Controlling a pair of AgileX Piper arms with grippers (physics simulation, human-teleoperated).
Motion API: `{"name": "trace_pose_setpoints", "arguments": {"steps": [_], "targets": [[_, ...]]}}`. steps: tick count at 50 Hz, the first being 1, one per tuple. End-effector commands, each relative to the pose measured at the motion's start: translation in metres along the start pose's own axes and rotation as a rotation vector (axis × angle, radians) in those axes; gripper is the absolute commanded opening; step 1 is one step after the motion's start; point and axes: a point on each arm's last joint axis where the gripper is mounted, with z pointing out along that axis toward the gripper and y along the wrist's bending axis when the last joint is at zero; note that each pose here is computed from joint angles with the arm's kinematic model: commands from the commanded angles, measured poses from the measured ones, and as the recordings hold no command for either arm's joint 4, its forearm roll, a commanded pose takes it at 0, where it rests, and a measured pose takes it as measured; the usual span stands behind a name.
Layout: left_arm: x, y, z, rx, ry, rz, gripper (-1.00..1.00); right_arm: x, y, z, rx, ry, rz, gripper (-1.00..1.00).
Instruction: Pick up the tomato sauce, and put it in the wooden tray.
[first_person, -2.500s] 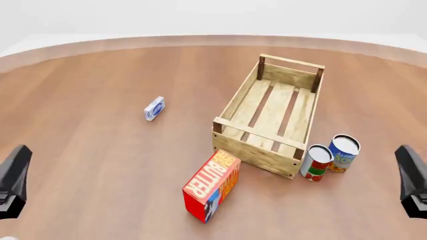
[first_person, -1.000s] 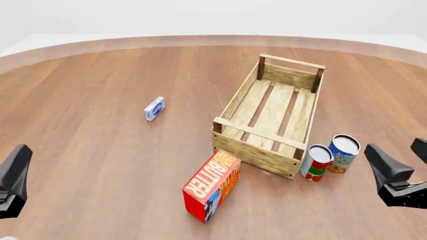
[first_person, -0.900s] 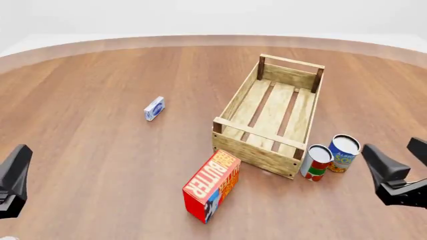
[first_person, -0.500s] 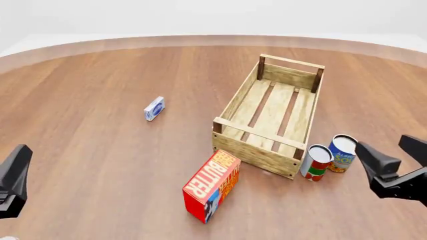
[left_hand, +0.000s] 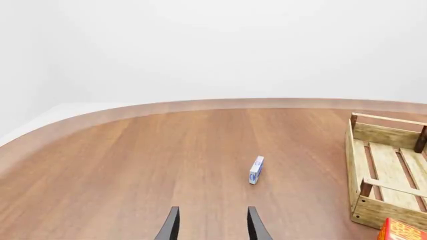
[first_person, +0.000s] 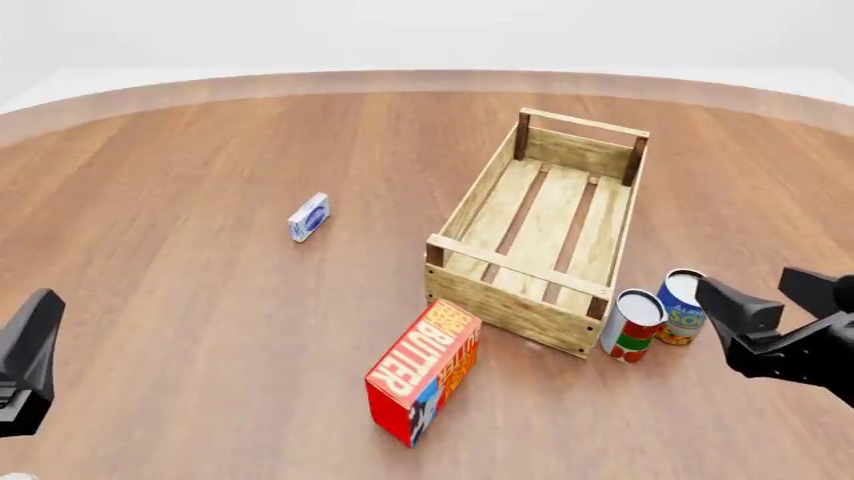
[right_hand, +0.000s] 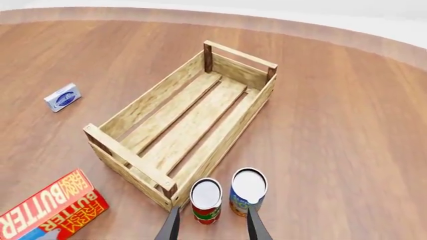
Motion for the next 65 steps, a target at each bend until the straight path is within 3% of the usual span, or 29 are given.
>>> {"name": "trace_pose_setpoints", "arguments": {"steps": [1, 13, 31, 65], "targets": [[0.0, 0.0, 0.0, 0.0, 0.0, 0.0, 1.0, -0.002, 0.001, 0.007, -0.011, 0.035, 0.01, 1.0], [0.0, 0.0, 0.0, 0.0, 0.0, 0.0, 1.0, 0.001, 0.0, 0.015, 0.001, 0.067, -0.016, 1.0], [0.0, 0.0, 0.0, 0.0, 0.0, 0.0, 1.0, 0.008, -0.003, 0.038, 0.008, 0.157, -0.108, 1.0], [0.0, 0.0, 0.0, 0.0, 0.0, 0.0, 1.0, 0.008, -0.001, 0.058, -0.01, 0.201, -0.13, 1.0]]}}
